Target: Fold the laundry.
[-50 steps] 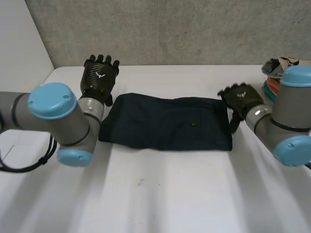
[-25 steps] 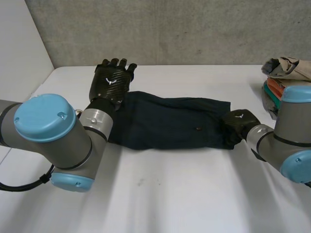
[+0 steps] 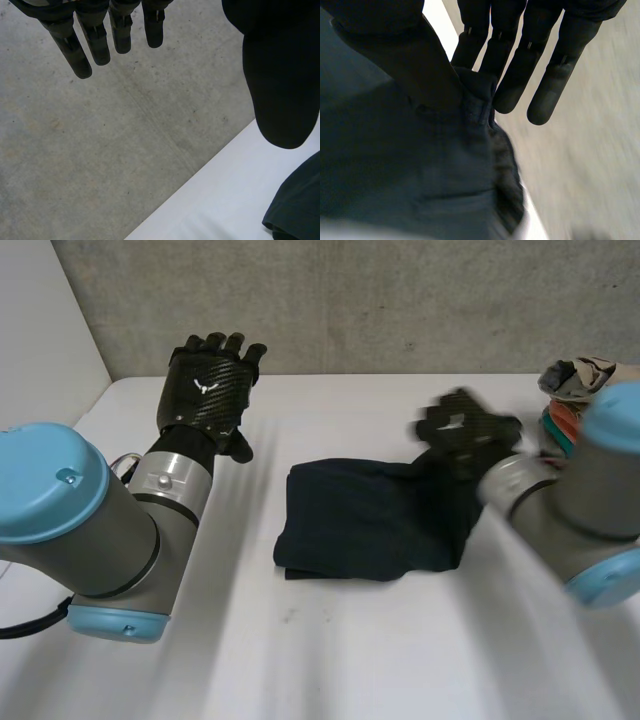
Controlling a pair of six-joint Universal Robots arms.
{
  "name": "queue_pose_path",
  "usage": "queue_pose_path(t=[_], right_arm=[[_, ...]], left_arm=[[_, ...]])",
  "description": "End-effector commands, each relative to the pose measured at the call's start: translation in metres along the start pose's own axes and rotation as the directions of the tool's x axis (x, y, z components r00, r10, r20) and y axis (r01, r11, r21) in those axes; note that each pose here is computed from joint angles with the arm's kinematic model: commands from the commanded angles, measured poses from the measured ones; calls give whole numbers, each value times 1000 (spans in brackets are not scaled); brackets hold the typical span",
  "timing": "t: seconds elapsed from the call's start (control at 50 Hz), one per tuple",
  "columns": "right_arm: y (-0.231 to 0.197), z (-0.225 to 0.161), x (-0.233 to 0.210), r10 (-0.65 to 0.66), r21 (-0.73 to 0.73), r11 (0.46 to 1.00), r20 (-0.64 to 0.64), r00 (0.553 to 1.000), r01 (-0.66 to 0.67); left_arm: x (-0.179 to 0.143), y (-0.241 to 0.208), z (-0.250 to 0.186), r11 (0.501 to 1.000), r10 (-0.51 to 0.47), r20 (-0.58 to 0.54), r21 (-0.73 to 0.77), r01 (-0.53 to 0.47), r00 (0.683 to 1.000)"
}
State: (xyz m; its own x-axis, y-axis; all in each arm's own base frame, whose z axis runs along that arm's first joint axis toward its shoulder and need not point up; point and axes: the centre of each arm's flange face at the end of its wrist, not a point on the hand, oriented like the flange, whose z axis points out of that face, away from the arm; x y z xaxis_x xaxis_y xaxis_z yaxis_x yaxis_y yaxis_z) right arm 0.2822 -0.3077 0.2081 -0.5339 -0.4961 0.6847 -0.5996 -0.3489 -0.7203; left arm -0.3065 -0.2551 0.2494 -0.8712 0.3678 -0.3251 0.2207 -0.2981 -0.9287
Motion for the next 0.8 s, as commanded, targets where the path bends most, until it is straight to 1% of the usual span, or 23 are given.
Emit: queue_pose_path(t=[0.02, 0.06, 0.08, 0.12, 0.18, 0.26, 0.28, 0.3, 0.34, 0.36, 0.42, 0.44, 0.48, 0.5, 0.56, 0.58, 0.64, 0.66, 0.7, 0.74, 0.8], right_arm=[[-52, -13, -104, -85, 335, 942, 264, 961, -9], [-47, -14, -128, -94, 354, 935, 340, 936, -35], [-44, -13, -133, -94, 356, 934, 357, 929, -42], [-48, -11, -130, -86, 380, 923, 362, 928, -62], [-58, -9, -122, -75, 402, 913, 338, 938, -72], [-60, -4, -95, 83, 334, 923, 307, 948, -189], [-58, -2, -74, 201, 292, 915, 273, 941, -280], [-58, -3, -64, 268, 271, 902, 257, 929, -335], [-59, -4, -46, 400, 244, 860, 225, 889, -449], [-57, -5, -25, 526, 222, 800, 185, 830, -557], [-48, -9, -2, 657, 180, 719, 138, 741, -672], [-40, -12, 12, 713, 149, 679, 100, 694, -719], [-27, -14, 22, 739, 103, 665, 55, 672, -740], [-15, -15, 31, 750, 63, 659, 15, 661, -749], [-7, -15, 38, 752, 21, 659, -13, 659, -751], [-4, -13, 37, 743, -8, 669, -17, 669, -743], [4, -5, 31, 724, -52, 688, -10, 689, -724], [9, 1, 28, 712, -71, 700, -7, 702, -711], [14, 6, 25, 701, -94, 710, 1, 713, -698], [20, 12, 18, 694, -129, 716, 25, 720, -686], [31, 18, 5, 696, -174, 713, 66, 715, -679]], left_arm=[[-5, -6, 0, 1000, -1, 15, 14, 1, 1000], [-5, -7, 0, 1000, -1, 17, 19, 1, 1000], [-5, -8, 0, 1000, 0, 16, 21, 0, 1000], [-5, -9, 1, 1000, -1, 18, 25, 0, 1000], [-6, -12, 3, 999, -2, 22, 36, 1, 1000], [-9, -22, 10, 998, -4, 31, 65, 2, 1000], [-10, -26, 14, 997, -8, 35, 75, 5, 999], [-8, -29, 16, 996, -9, 32, 85, 7, 999], [-7, -31, 18, 996, -15, 25, 85, 12, 1000], [-4, -28, 23, 997, -27, 16, 76, 26, 1000], [4, -23, 29, 997, -57, -5, 58, 57, 998], [14, -24, 31, 994, -87, -32, 56, 88, 996], [25, -24, 33, 992, -113, -65, 47, 116, 991], [38, -21, 35, 990, -132, -107, 30, 136, 985], [55, -15, 39, 988, -150, -173, 7, 154, 973], [66, -7, 39, 987, -159, -206, -23, 158, 965], [82, 6, 39, 985, -168, -237, -71, 155, 957], [92, 15, 36, 984, -168, -255, -106, 145, 952], [98, 26, 35, 980, -169, -262, -144, 135, 950], [101, 42, 32, 973, -163, -246, -203, 113, 956], [101, 58, 28, 959, -148, -217, -269, 86, 965]])
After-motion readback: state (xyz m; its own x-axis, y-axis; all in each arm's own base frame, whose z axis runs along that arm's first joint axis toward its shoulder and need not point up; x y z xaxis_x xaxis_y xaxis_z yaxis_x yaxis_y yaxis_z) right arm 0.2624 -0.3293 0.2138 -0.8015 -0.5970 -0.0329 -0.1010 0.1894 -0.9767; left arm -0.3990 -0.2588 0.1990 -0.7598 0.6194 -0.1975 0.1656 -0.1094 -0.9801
